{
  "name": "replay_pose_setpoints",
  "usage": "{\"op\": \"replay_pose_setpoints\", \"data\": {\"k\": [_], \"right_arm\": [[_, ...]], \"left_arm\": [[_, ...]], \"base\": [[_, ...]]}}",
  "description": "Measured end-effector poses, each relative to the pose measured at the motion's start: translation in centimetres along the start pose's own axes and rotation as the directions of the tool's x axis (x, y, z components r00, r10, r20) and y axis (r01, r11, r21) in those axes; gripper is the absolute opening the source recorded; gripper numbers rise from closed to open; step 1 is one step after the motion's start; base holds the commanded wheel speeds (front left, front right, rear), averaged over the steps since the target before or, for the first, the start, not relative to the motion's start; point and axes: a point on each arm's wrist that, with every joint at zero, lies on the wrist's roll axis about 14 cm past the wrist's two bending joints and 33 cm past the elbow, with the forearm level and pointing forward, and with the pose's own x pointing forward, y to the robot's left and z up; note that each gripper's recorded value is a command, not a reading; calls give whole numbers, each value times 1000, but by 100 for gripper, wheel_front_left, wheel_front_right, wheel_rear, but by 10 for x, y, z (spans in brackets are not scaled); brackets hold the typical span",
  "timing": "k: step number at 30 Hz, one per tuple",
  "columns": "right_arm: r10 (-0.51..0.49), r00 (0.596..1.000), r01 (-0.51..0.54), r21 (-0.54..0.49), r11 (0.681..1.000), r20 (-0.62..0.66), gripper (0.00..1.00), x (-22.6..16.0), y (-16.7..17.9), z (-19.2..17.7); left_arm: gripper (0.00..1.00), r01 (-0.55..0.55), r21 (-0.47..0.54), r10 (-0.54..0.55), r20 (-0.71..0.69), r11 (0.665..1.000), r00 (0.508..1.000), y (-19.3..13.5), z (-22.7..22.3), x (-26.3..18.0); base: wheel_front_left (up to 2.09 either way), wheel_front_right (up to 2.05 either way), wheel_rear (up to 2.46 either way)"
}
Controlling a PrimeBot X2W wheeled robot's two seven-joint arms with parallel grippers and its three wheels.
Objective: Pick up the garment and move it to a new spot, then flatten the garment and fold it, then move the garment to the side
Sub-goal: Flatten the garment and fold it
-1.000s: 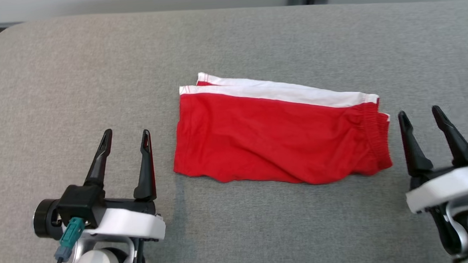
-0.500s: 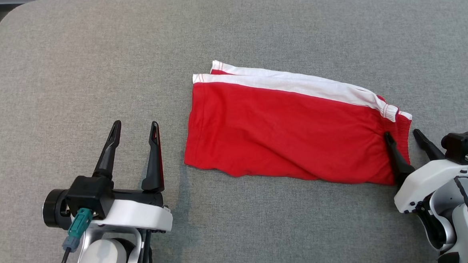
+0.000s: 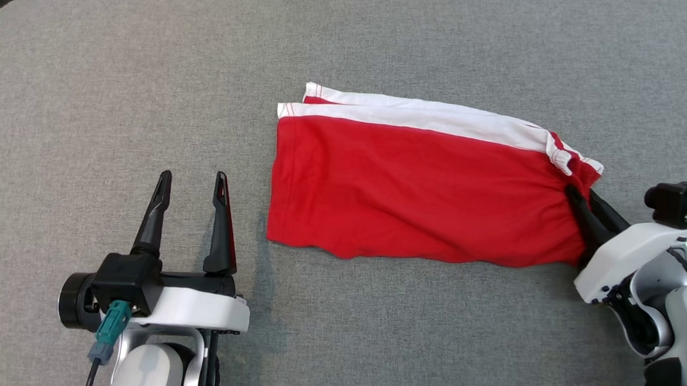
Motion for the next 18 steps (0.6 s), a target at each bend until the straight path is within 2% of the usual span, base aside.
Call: {"op": "replay_pose_setpoints", "data": {"k": [6,12,15,18], "right_arm": [[-36,999,36,73,997,-2,0,-16,-26,-2],[-78,997,79,97,992,-12,0,-33,-55,1],[-63,998,63,148,987,-8,0,-34,-52,6],[-8,1000,5,255,967,9,0,-33,-36,14]], "left_arm": [[100,-2,-3,2,11,1000,1000,-1,3,0],[100,3,-4,-3,15,1000,1000,-3,4,1],[100,5,-8,-5,18,1000,1000,-4,5,1],[100,13,-2,-13,13,1000,1000,-5,4,1]], "base": [[0,0,0],[0,0,0],[0,0,0],[0,0,0]]}}
